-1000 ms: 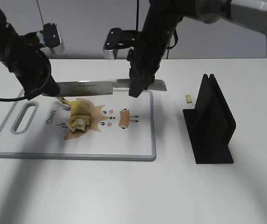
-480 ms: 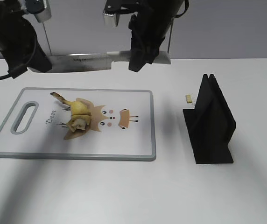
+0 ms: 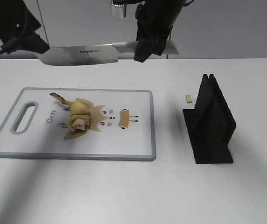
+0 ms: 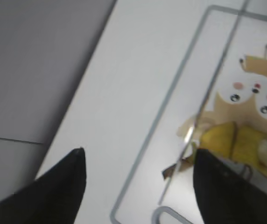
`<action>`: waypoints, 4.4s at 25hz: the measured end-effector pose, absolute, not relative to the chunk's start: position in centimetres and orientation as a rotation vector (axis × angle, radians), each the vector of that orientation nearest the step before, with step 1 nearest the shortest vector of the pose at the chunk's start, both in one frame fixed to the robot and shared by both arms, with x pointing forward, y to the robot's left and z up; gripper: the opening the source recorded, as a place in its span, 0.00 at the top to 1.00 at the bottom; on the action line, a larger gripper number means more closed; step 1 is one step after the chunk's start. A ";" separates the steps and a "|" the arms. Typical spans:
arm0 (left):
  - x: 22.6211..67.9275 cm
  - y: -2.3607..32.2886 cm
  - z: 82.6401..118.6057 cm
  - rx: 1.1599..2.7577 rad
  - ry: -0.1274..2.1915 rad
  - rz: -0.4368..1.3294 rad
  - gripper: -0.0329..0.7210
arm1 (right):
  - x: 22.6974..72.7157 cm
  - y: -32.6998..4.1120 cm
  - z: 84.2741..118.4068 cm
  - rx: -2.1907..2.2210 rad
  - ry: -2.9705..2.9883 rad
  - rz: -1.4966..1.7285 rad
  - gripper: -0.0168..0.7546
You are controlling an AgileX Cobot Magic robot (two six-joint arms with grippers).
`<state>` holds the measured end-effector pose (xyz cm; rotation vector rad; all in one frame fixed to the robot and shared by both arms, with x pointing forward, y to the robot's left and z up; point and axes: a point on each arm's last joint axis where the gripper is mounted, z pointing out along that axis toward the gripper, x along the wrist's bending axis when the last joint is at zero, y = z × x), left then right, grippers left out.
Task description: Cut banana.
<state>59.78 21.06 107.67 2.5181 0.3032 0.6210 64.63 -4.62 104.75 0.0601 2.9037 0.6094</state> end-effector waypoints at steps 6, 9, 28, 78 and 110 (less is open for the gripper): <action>59.5 21.9 111.5 2.345 0.474 0.881 0.05 | 64.2 -5.0 106.5 0.105 2.869 0.632 0.76; 58.9 23.1 113.2 2.258 0.648 0.924 0.05 | 63.5 -5.5 108.7 0.202 2.828 0.659 0.76; 47.3 29.3 115.6 2.171 1.698 0.533 0.18 | 58.9 -8.0 116.7 1.198 2.590 0.943 0.76; 23.6 30.2 104.6 1.753 1.435 1.003 0.18 | 46.4 -18.1 107.9 2.066 2.034 0.597 0.76; 23.6 30.3 104.6 1.753 1.435 1.004 0.18 | 50.3 -16.3 100.7 2.095 2.114 0.278 0.76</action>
